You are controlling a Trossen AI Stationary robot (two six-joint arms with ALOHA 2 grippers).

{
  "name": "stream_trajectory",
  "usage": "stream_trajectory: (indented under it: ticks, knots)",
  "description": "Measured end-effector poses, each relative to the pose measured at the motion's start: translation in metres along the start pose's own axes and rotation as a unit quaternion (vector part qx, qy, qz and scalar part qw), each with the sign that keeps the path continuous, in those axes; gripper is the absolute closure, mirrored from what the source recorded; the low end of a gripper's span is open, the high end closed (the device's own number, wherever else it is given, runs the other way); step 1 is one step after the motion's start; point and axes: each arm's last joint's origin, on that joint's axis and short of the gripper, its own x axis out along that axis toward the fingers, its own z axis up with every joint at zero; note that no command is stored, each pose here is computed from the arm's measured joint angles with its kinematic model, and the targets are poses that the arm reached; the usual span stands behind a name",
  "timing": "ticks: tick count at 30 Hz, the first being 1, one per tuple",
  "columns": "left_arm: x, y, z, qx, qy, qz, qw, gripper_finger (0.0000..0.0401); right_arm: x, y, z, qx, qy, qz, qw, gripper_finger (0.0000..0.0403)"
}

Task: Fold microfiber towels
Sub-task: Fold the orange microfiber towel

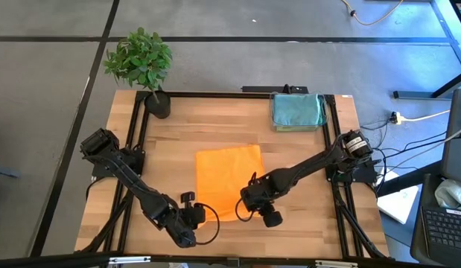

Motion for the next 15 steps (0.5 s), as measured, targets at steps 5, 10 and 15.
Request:
stream_trajectory:
  ticks: [5, 10, 15]
  knots:
    - [0.000, 0.000, 0.000, -0.001, -0.001, 0.000, 1.000, 0.0401, 0.000, 0.002, -0.002, 0.001, 0.008, 0.000, 1.000, 0.0299]
    - [0.000, 0.000, 0.000, -0.001, -0.001, 0.000, 1.000, 0.0401, 0.002, 0.009, 0.000, -0.012, -0.001, 0.000, 1.000, 0.0334]
    - [0.000, 0.000, 0.000, -0.001, -0.001, 0.000, 1.000, 0.0401, 0.003, 0.015, -0.003, -0.018, 0.010, 0.002, 1.000, 0.0380]
